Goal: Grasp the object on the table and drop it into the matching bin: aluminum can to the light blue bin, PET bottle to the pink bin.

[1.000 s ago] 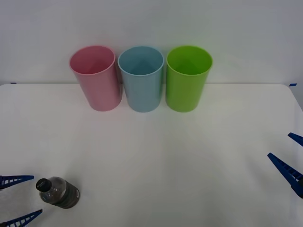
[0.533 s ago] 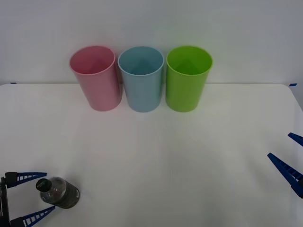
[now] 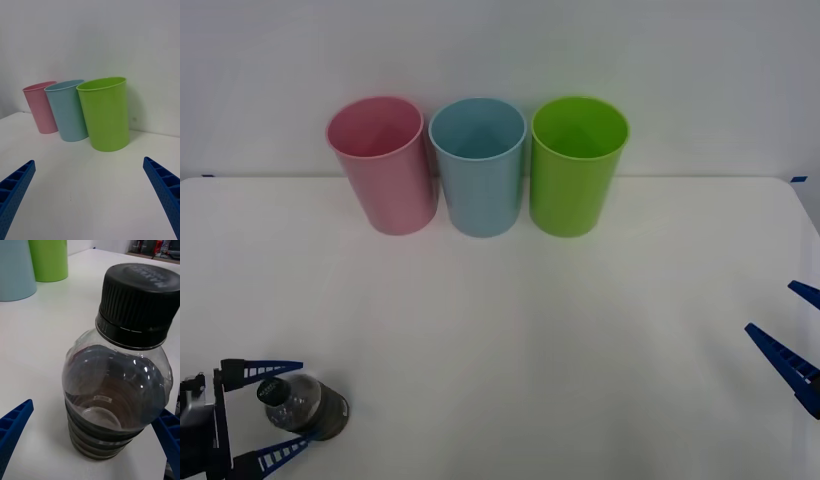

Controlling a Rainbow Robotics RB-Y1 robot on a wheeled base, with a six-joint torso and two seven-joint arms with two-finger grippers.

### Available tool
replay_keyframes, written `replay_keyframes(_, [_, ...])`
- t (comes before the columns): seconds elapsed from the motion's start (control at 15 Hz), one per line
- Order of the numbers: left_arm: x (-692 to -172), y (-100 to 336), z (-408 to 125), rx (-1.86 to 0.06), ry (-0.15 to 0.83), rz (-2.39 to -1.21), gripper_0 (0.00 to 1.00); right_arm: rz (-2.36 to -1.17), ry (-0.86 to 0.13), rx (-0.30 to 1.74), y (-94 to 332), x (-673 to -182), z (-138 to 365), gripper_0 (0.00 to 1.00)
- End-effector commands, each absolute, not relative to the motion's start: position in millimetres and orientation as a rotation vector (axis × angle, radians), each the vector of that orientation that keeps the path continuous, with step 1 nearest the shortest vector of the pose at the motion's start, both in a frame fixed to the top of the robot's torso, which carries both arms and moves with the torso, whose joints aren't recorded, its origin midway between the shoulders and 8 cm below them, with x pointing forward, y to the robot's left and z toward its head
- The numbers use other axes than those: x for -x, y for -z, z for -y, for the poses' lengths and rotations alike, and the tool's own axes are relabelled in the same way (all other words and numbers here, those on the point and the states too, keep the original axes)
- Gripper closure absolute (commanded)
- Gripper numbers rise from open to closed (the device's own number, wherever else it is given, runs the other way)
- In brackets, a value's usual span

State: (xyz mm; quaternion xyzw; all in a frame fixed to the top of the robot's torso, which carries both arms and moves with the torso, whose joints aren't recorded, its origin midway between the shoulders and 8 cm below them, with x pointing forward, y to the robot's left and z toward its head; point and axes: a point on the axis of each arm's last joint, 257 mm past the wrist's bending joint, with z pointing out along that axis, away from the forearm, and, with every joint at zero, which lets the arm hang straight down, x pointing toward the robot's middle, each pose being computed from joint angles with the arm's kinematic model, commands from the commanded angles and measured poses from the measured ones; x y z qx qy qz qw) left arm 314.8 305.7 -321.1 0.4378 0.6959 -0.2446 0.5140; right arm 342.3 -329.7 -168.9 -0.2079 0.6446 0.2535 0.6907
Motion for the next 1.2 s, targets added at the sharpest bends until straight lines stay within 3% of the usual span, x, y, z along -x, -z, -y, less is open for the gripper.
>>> replay_keyframes(0.07, [-316, 325, -299, -1.055, 0.592, -1.671, 0.00, -1.441, -0.567, 0.465, 169, -342, 330, 0.00])
replay_keyframes(0.8, [-318, 329, -290, -1.053, 0.600, -1.664, 0.00, -1.441, -0.567, 0.465, 169, -342, 330, 0.00])
replay_keyframes(0.87, [-318, 329, -290, -1.053, 0.600, -1.664, 0.35, -1.441, -0.567, 0.465, 169, -342, 330, 0.00])
replay_keyframes(0.93, [-317, 329, -289, -1.052, 0.602, -1.663, 0.80, -1.441, -0.567, 0.465, 169, -342, 330, 0.00])
replay_keyframes(1.0, [-318, 328, -289, -1.048, 0.603, -1.661, 1.00, -1.441, -0.567, 0.465, 169, -342, 330, 0.00])
replay_keyframes(1.2, [-319, 326, -289, -1.042, 0.603, -1.657, 1.00, -1.441, -0.567, 0.465, 169, -342, 330, 0.00])
